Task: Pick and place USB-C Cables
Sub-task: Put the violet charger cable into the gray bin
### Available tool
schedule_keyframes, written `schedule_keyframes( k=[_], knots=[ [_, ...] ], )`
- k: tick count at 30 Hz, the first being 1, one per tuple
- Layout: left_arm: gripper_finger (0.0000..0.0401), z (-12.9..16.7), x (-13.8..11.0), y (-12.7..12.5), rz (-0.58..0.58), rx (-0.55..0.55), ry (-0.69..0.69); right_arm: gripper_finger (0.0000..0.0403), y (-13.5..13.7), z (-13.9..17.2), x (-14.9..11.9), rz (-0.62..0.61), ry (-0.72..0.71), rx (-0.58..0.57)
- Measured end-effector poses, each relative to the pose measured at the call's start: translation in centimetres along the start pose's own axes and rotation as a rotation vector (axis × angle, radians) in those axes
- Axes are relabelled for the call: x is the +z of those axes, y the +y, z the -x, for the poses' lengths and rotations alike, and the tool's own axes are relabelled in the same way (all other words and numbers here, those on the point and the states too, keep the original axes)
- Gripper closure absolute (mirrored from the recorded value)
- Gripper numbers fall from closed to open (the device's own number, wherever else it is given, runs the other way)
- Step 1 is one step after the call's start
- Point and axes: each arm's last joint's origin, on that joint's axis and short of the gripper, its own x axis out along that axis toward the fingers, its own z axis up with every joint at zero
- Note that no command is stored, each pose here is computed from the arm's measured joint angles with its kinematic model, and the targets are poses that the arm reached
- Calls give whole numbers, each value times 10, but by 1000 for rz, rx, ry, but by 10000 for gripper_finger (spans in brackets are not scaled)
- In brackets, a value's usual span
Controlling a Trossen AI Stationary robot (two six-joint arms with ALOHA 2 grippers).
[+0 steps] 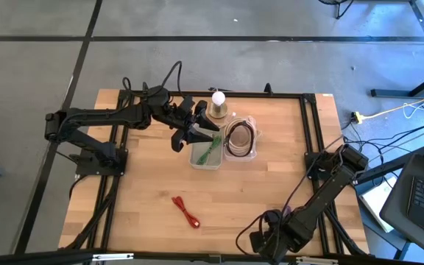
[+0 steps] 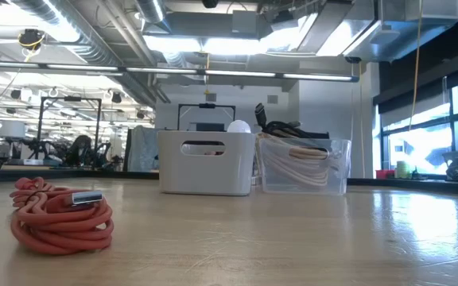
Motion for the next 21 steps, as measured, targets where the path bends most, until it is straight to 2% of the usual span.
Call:
schedule_keyframes(
  k=[10, 21],
  knots=[
    [194, 0, 0, 0, 4, 0, 0, 362, 1, 0, 2, 4, -64, 43],
    [194, 0, 0, 0, 4, 0, 0, 362, 1, 0, 2, 22, -66, 42]
  ],
)
